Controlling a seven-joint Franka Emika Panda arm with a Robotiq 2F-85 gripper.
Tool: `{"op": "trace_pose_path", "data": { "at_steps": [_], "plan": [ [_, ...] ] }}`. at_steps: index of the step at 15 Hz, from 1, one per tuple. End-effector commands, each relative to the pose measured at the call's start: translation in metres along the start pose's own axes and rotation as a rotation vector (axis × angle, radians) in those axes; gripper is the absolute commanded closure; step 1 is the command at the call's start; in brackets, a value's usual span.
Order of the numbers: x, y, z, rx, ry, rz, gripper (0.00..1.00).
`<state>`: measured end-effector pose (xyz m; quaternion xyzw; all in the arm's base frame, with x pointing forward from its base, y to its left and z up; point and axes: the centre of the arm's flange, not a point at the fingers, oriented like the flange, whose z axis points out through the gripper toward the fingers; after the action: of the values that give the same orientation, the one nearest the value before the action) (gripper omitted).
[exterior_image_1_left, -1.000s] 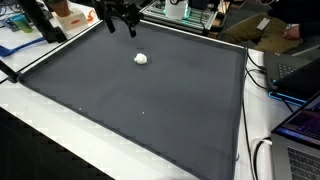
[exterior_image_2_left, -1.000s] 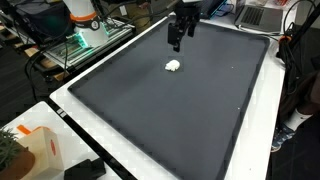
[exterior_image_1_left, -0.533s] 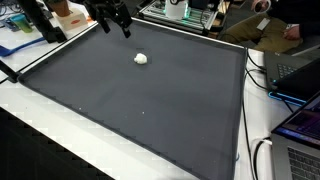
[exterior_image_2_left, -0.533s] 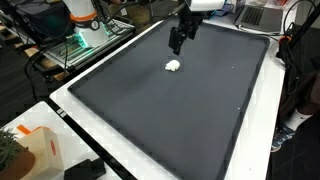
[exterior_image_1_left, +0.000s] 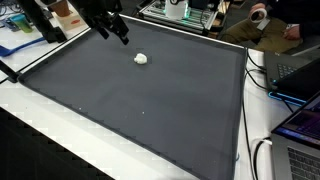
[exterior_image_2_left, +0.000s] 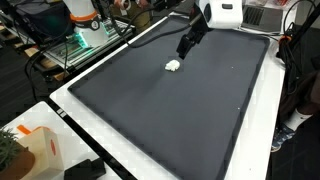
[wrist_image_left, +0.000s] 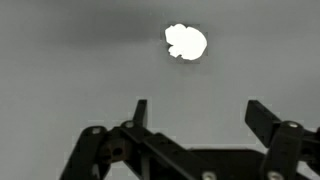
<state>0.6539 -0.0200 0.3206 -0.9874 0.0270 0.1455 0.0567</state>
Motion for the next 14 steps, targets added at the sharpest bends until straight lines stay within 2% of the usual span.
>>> {"op": "trace_pose_path", "data": {
  "at_steps": [1, 2, 7, 8, 14],
  "plan": [
    [0.032, 0.003, 0.002, 0.005, -0.087, 0.020, 0.00],
    [0.009, 0.000, 0.005, 0.001, -0.043, 0.005, 0.00],
    [0.013, 0.000, 0.004, 0.000, -0.043, 0.002, 0.00],
    [0.017, 0.002, 0.005, 0.024, -0.048, -0.018, 0.00],
    [0.043, 0.011, 0.018, 0.042, -0.121, 0.015, 0.00]
  ]
}}
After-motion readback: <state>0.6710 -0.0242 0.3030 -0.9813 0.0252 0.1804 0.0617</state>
